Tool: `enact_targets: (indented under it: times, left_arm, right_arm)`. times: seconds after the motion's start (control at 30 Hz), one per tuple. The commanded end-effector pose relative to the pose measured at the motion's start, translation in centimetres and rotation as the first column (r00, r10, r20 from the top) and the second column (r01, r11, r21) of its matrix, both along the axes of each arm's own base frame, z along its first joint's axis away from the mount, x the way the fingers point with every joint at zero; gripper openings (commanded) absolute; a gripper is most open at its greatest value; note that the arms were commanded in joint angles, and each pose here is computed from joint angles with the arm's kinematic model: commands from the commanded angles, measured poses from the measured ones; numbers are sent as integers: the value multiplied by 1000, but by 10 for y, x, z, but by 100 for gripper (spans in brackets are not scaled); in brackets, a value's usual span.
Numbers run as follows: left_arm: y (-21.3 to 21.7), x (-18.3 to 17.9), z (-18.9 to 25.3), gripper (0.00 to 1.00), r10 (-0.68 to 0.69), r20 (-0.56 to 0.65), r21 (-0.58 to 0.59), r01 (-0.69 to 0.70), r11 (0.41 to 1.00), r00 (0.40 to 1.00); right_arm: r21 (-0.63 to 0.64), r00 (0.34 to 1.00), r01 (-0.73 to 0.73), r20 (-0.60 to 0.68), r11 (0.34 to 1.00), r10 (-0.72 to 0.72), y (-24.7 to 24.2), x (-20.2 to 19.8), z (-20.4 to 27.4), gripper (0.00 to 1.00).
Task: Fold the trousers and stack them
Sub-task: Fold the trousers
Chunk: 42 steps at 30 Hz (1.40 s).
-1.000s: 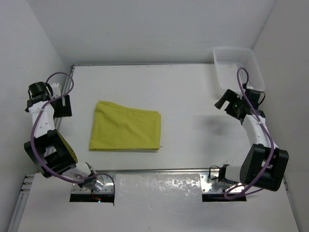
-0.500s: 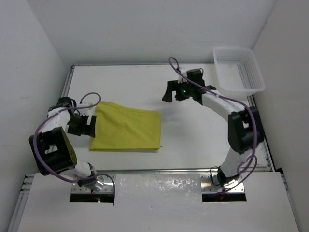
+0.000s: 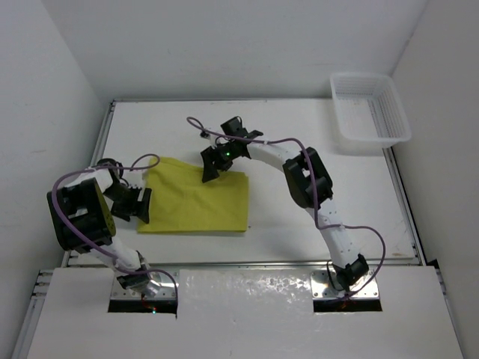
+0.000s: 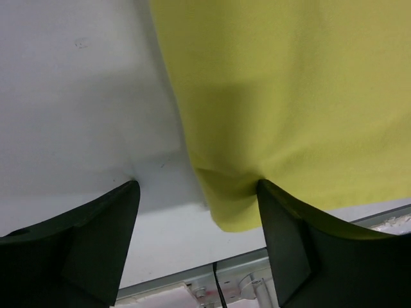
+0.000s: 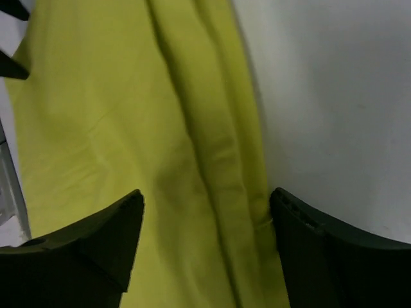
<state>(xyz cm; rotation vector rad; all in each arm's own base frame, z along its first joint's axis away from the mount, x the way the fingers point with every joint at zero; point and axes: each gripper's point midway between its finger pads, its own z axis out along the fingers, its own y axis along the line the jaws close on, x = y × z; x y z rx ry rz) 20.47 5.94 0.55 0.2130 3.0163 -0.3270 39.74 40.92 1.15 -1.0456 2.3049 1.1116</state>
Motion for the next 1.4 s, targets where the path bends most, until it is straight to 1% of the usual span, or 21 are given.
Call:
enact_targets:
  times: [0.0, 0.03, 0.07, 0.13, 0.17, 0.2, 0.23, 0.4, 0.5, 0.53, 0.57, 0.6, 0.67, 0.77, 0.8, 0.87, 0.93, 1.0, 1.07, 1.27, 1.37]
  left_arm:
    - [-9, 17, -11, 70, -19, 54, -63, 22, 998, 998]
    - [-11, 15, -12, 66, -23, 46, -69, 26, 997, 999]
    - [-13, 14, -14, 57, -26, 39, -82, 29, 996, 999]
    - [-15, 11, -16, 47, -34, 26, -94, 36, 995, 999]
    - [-16, 10, -17, 33, -36, 22, -101, 38, 994, 999]
    - [-16, 10, -17, 21, -38, 19, -102, 40, 994, 999]
    - [-16, 10, -18, 0, -38, 19, -101, 40, 994, 999]
    - [2, 8, -22, 0, -55, 12, 1, 55, 999, 998]
    - [8, 3, -24, 0, -62, 2, 39, 62, 997, 998]
    - [8, 4, -23, 0, -62, 5, 39, 62, 997, 998]
    - [6, 6, -22, 0, -59, 14, 26, 59, 998, 998]
    - [5, 10, -19, 4, -56, 23, 18, 56, 998, 998]
    - [-2, 13, -13, 21, -45, 30, -28, 46, 999, 999]
    - [-9, 29, 7, 53, -40, 71, -86, 46, 995, 997]
    - [-12, 33, 14, 55, -40, 87, -107, 49, 993, 995]
    - [-14, 37, 28, 56, -28, 95, -139, 42, 989, 995]
    - [-11, 57, 52, 58, 4, 164, -172, 24, 985, 987]
    - [-5, 83, 76, 59, 38, 246, -178, 7, 984, 968]
    - [0, 108, 95, 59, 47, 326, -169, 9, 986, 944]
    - [19, 151, 122, 59, 106, 441, -132, -53, 990, 891]
    - [50, 165, 138, 59, 162, 502, -48, -160, 986, 850]
  right_arm:
    - [52, 993, -111, -26, 993, 112, 14, -29, 12, 73]
    - [39, 995, -95, -39, 995, 97, 13, -28, 7, 65]
    - [11, 996, -80, -50, 997, 80, 10, -27, -5, 44]
    - [-28, 997, -60, -44, 998, 59, 5, -22, -13, 27]
    - [-35, 998, -43, -48, 998, 42, 1, -17, -15, 10]
    - [-32, 998, -30, -48, 999, 29, 0, -14, -16, 3]
    - [-30, 998, 0, -66, 1000, -2, -3, -10, -16, 0]
    - [34, 986, 161, -51, 986, -159, -36, 33, -2, 0]
    - [54, 988, 157, -15, 986, -157, -41, 47, 7, 0]
    - [57, 990, 141, -12, 988, -140, -39, 46, 9, 1]
    - [66, 993, 117, -12, 991, -116, -32, 44, 14, 12]
    - [67, 994, 106, -22, 992, -104, -31, 41, 12, 40]
    - [69, 994, 103, -31, 992, -101, -30, 38, 13, 52]
    - [68, 983, 180, -40, 981, -178, -43, 51, 25, 77]
    - [86, 979, 202, -31, 976, -200, -47, 58, 37, 81]
    - [111, 962, 274, -26, 955, -273, -67, 78, 54, 83]
    - [115, 940, 336, 23, 935, -341, -92, 93, 81, 89]
    - [89, 923, 371, 78, 924, -378, -111, 95, 95, 89]
    - [22, 899, 416, 145, 909, -414, -133, 83, 108, 89]
    - [-47, 870, 480, 150, 876, -469, -180, 8, 112, 85]
    - [-55, 811, 581, 116, 812, -573, -220, -14, 106, 91]
